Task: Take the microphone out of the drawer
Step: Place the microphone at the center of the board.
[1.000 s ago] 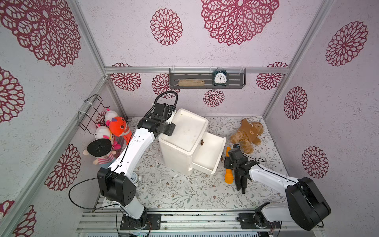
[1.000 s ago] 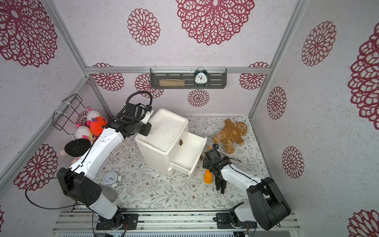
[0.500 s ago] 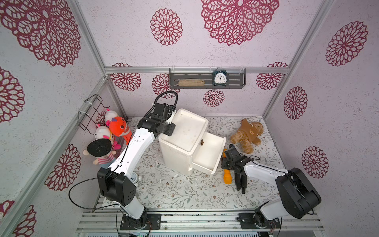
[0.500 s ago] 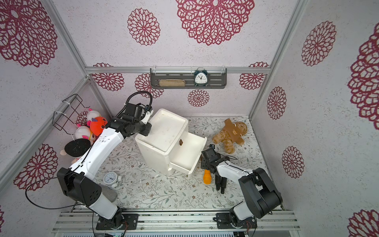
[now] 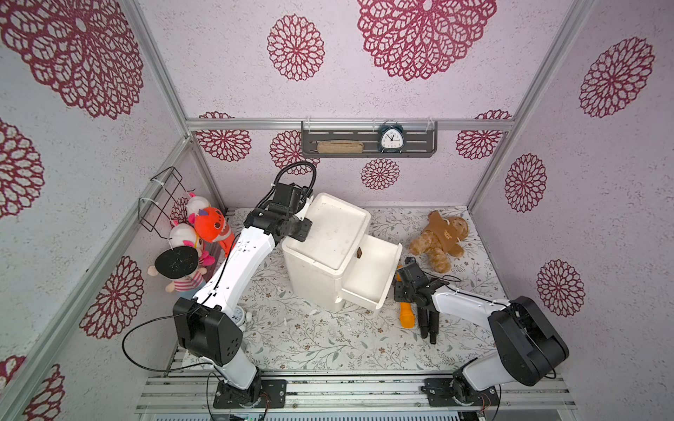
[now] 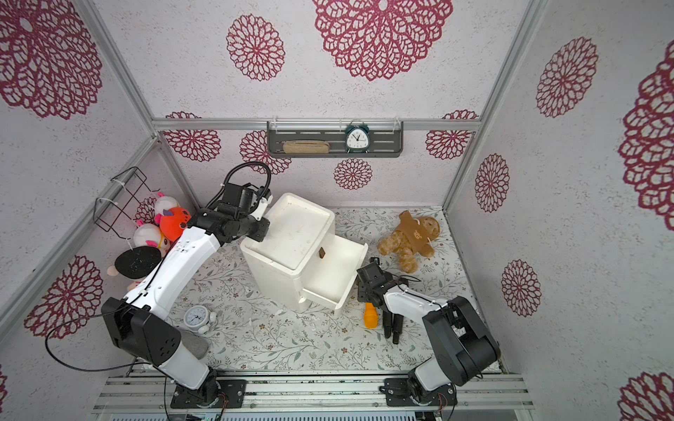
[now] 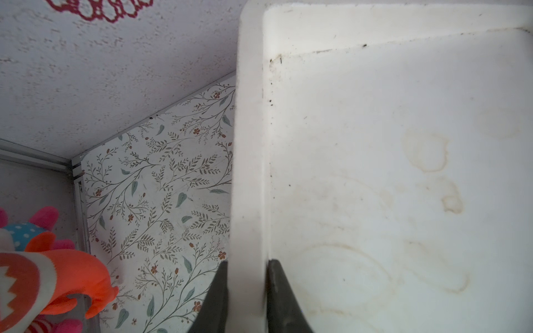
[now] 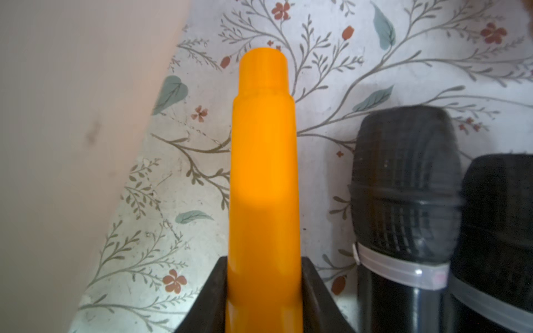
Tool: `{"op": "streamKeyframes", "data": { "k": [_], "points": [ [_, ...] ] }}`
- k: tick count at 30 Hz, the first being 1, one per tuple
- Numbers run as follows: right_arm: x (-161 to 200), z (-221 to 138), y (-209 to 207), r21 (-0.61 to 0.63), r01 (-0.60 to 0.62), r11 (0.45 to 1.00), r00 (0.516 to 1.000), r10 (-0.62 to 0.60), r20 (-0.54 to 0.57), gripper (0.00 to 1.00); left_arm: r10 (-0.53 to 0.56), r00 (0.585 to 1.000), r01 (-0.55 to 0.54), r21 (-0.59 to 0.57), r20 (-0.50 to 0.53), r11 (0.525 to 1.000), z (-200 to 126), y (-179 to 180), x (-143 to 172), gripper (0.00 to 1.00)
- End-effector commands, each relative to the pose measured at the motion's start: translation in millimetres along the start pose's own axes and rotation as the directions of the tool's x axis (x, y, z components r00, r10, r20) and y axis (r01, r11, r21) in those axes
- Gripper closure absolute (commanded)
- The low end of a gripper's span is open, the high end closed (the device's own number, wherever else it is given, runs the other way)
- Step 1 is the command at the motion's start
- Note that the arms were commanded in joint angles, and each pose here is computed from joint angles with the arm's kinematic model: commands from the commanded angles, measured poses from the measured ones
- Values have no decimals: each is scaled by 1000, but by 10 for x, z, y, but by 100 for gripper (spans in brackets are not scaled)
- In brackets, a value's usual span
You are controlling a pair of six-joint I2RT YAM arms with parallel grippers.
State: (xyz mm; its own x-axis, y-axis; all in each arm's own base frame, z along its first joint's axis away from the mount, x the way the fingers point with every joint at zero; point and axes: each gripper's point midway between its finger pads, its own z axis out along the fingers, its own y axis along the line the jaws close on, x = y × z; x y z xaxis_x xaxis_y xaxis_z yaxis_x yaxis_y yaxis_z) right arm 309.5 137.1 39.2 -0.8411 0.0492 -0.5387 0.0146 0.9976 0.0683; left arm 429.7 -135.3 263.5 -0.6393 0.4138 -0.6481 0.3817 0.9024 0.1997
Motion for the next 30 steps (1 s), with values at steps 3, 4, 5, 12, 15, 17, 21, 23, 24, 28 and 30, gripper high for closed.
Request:
{"op": "streamKeyframes", "data": {
  "k": [3,4,5,12,15,17,21,23,24,28,30],
  "points": [
    [55,-40,-77,32,11,999,1000,-11,1,85,69,983,-73,-18,-169,997,270,-25,397,99],
    [71,-47,-98,38,9,999,1000,-9,1,85,67,983,-72,-18,-169,997,268,-25,397,99],
    [83,-54,-117,43,7,999,1000,-7,2,85,66,984,-70,-19,-168,997,263,-17,395,99],
    [125,-90,-172,55,2,998,1000,-2,4,79,68,984,-71,-15,-166,997,262,-35,390,99],
    [120,-109,-185,57,-4,998,1000,3,12,70,69,984,-73,-14,-166,997,260,-40,388,99],
    [121,-118,-190,58,-6,998,1000,5,16,65,70,984,-73,-16,-166,997,265,-41,387,99],
    [133,-111,-194,60,-5,998,1000,5,12,59,71,983,-75,-15,-167,997,269,-45,388,99],
    [145,-103,-199,62,-3,998,1000,3,9,58,71,983,-74,-15,-167,997,270,-45,386,99],
    [156,-96,-202,63,-5,998,1000,4,6,57,70,983,-73,-16,-169,997,276,-42,391,99],
    [164,-95,-193,58,-6,998,1000,6,6,56,71,983,-75,-16,-167,997,270,-44,387,99],
    [154,-103,-185,54,-6,998,1000,6,9,55,69,983,-73,-17,-167,997,270,-39,388,99]
  ]
}}
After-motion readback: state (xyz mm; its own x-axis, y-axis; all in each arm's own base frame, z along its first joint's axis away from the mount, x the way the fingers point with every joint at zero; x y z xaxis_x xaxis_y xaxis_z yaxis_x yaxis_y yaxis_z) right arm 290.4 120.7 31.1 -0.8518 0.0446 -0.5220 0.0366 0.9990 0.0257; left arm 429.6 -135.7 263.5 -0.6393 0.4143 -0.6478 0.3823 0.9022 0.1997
